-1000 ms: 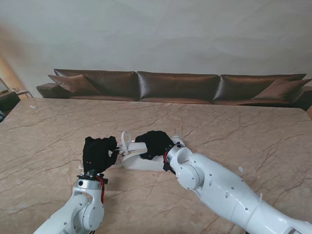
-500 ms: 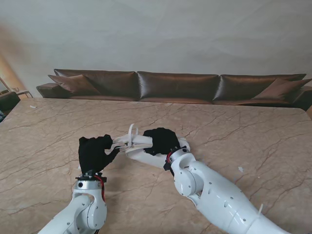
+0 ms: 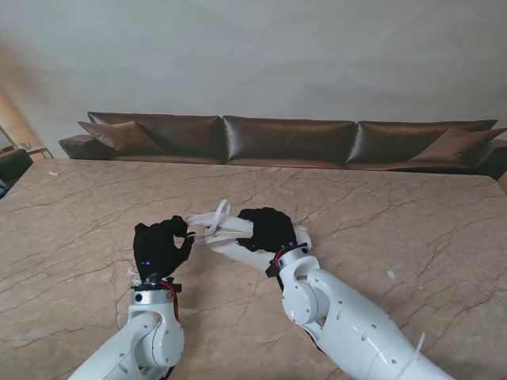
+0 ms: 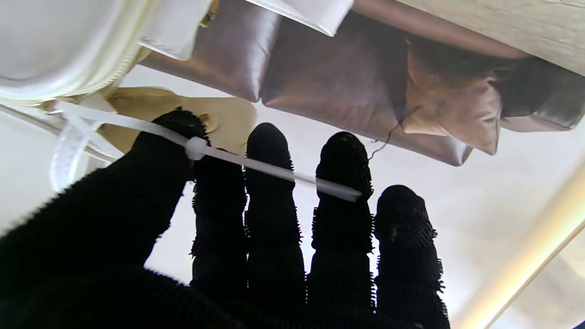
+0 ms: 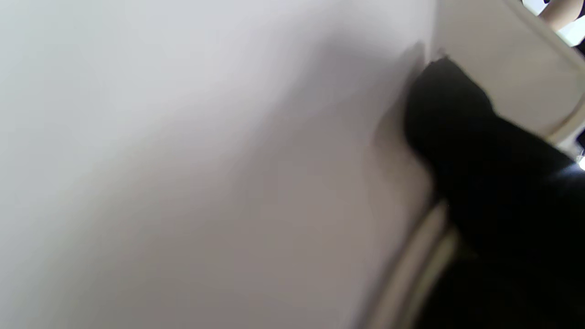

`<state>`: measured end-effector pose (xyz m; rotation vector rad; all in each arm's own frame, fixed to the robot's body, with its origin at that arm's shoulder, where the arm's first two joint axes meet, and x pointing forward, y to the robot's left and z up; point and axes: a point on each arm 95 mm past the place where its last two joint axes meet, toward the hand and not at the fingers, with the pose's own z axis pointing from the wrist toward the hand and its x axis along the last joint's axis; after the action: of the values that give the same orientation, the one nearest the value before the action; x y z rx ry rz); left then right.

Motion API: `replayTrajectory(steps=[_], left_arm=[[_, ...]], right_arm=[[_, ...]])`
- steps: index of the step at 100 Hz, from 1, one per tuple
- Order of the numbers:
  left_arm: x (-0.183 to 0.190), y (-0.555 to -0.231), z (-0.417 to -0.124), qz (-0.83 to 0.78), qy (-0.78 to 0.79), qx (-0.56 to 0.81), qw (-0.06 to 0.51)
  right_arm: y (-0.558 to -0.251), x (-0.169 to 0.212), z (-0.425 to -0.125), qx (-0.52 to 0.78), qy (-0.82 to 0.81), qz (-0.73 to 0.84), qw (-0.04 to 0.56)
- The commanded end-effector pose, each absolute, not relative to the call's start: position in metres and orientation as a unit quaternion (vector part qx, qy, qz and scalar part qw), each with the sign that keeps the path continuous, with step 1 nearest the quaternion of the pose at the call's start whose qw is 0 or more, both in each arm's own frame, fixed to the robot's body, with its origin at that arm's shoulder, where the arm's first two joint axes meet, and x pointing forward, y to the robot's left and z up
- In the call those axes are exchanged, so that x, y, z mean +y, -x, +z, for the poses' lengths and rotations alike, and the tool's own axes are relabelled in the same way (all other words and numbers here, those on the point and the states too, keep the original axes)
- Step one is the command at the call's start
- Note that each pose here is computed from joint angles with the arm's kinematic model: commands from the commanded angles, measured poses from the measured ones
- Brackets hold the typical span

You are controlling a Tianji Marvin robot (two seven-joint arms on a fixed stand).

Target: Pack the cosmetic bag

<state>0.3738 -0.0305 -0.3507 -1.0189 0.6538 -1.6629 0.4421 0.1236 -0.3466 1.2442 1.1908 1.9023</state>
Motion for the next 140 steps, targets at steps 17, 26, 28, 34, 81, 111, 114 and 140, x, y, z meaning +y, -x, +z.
replayTrajectory(steps=[17, 26, 28, 34, 81, 111, 114, 140], left_arm=[[-0.047, -0.374, -0.353, -0.707, 0.448, 0.258, 0.483], [-0.051, -0.376, -0.355, -0.708, 0.45, 0.262, 0.478], [-0.052, -0.376, -0.356, -0.708, 0.451, 0.262, 0.477], [-0.053, -0.378, -0.356, -0.707, 0.456, 0.261, 0.473], [-0.03, -0.402, -0.34, -0.676, 0.483, 0.262, 0.491], [-0.009, -0.415, -0.334, -0.652, 0.484, 0.258, 0.523], [-0.006, -0.416, -0.334, -0.65, 0.485, 0.256, 0.526], [0.0, -0.415, -0.344, -0.641, 0.505, 0.247, 0.523]], right_arm=[[-0.444, 0.119, -0.349, 0.426, -0.47, 0.716, 0.291], [-0.444, 0.118, -0.349, 0.425, -0.469, 0.717, 0.292], [-0.444, 0.118, -0.349, 0.424, -0.47, 0.717, 0.292], [-0.444, 0.118, -0.349, 0.419, -0.469, 0.72, 0.292], [-0.449, 0.096, -0.352, 0.385, -0.49, 0.751, 0.219], [-0.456, 0.077, -0.354, 0.367, -0.505, 0.761, 0.177], [-0.456, 0.076, -0.354, 0.366, -0.505, 0.762, 0.176], [-0.457, 0.071, -0.353, 0.315, -0.519, 0.776, 0.171]])
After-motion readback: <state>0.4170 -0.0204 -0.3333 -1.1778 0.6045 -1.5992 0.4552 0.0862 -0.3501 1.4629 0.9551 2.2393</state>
